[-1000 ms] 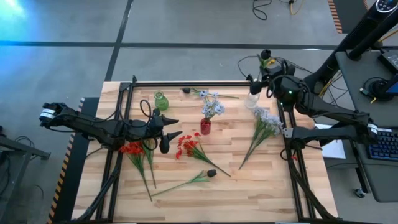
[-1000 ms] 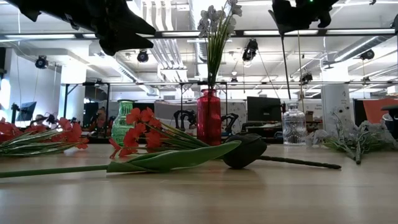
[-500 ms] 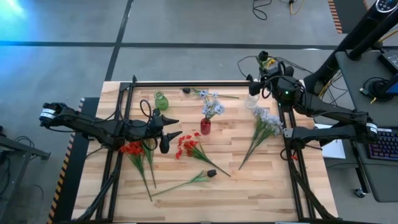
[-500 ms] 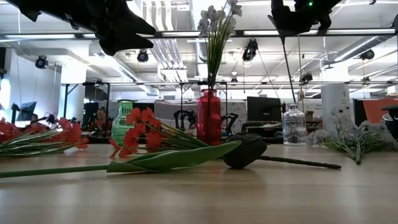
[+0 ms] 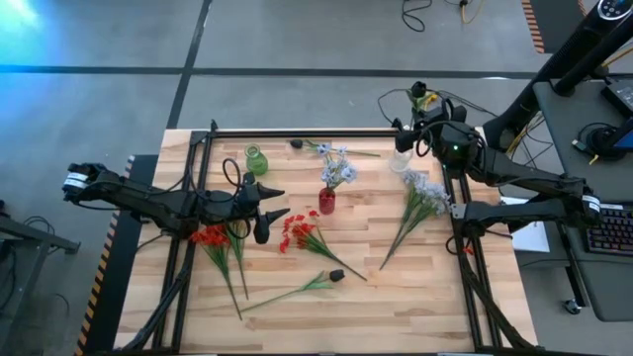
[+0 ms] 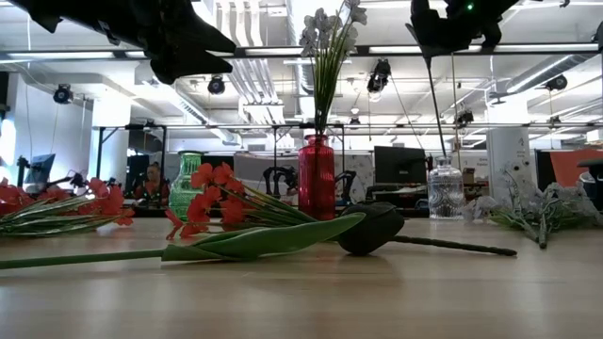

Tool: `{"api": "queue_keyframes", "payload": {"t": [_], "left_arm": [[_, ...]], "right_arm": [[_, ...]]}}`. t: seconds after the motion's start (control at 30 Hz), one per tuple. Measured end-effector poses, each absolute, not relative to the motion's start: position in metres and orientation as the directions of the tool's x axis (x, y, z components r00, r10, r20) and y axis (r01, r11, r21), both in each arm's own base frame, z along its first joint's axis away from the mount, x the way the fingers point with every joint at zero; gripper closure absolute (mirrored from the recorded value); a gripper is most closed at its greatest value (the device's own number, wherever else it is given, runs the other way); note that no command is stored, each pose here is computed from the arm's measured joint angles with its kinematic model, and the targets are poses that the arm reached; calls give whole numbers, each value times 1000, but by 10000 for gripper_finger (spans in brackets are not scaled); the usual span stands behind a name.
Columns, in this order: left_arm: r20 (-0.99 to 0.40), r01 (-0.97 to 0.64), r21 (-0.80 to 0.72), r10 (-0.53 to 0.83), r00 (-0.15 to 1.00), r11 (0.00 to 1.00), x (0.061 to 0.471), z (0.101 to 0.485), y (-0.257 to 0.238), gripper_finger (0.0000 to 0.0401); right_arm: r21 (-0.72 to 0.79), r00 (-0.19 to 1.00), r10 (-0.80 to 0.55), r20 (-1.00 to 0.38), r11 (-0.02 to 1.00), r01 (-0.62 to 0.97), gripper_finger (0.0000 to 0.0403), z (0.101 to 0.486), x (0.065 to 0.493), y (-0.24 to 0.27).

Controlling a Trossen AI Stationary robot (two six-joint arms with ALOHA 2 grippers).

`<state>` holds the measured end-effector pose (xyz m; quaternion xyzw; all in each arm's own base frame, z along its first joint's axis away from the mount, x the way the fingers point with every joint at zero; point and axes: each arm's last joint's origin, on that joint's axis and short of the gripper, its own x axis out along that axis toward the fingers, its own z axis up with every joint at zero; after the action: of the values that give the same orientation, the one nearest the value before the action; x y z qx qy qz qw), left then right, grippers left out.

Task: Sort flowers into vase by color
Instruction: Put the bottom right black flower into the transparent vase

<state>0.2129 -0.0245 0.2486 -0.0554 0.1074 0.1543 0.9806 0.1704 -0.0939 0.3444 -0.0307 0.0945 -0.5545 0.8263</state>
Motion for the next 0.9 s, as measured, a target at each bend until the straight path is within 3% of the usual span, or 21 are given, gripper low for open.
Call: {"api": "queue_keyframes", "payload": {"t": [0.9], "left_arm": [[-228,-315,-75,291,929,946,213,249,-24,165]], "right_arm": [[-151,349,-924,-160,372,916,390,326,171,-96]]}}
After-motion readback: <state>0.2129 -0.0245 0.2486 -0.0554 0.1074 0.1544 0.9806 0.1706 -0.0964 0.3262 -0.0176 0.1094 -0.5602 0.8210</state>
